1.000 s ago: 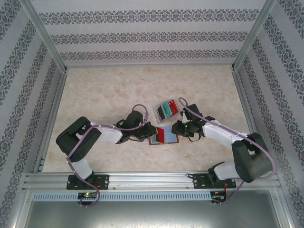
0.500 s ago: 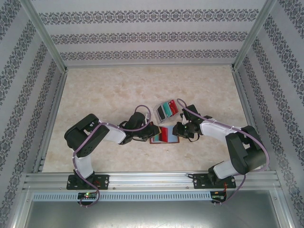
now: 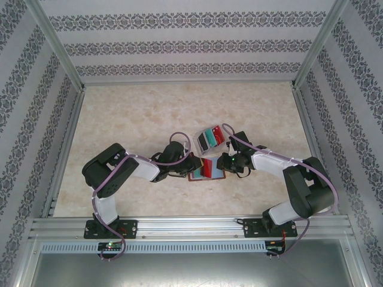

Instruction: Put the credit cards into the card holder

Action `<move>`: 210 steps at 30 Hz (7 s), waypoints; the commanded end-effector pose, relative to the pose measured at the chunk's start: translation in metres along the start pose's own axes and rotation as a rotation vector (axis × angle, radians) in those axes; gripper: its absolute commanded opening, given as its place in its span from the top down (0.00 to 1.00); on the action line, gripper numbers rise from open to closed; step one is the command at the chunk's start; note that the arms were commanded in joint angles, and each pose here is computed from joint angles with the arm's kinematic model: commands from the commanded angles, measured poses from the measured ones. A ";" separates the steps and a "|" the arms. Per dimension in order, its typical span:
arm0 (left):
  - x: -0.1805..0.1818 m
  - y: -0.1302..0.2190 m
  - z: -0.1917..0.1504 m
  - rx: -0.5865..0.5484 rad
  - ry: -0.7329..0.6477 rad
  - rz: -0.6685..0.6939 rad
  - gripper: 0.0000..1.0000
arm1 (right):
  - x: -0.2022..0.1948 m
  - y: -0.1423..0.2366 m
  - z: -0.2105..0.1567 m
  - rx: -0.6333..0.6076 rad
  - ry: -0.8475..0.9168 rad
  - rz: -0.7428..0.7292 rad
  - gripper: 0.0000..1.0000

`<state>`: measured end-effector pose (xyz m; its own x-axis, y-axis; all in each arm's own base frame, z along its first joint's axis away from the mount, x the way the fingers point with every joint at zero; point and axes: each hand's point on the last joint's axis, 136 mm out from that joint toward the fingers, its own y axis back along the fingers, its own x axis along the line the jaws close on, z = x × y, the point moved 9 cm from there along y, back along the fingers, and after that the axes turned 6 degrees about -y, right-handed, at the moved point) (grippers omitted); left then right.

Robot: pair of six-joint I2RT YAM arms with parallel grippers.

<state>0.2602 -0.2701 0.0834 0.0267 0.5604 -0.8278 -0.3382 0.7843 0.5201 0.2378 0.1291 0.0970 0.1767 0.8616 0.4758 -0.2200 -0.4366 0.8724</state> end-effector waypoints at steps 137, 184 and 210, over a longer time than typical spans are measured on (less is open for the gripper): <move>0.003 0.021 0.002 0.053 -0.010 0.324 0.38 | -0.021 -0.004 0.003 0.031 -0.040 -0.069 0.66; -0.057 -0.036 0.010 0.128 -0.059 -0.005 0.63 | -0.027 0.056 0.010 -0.081 -0.091 -0.111 0.66; -0.045 -0.048 0.003 0.176 -0.043 0.048 0.66 | 0.001 0.059 0.008 -0.054 -0.047 0.096 1.00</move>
<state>0.2835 -0.3245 0.1046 0.0618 0.5916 -0.8039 -0.2186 0.7939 0.5674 0.2309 0.0921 0.1386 0.2377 0.8404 0.4870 -0.2735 -0.4232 0.8638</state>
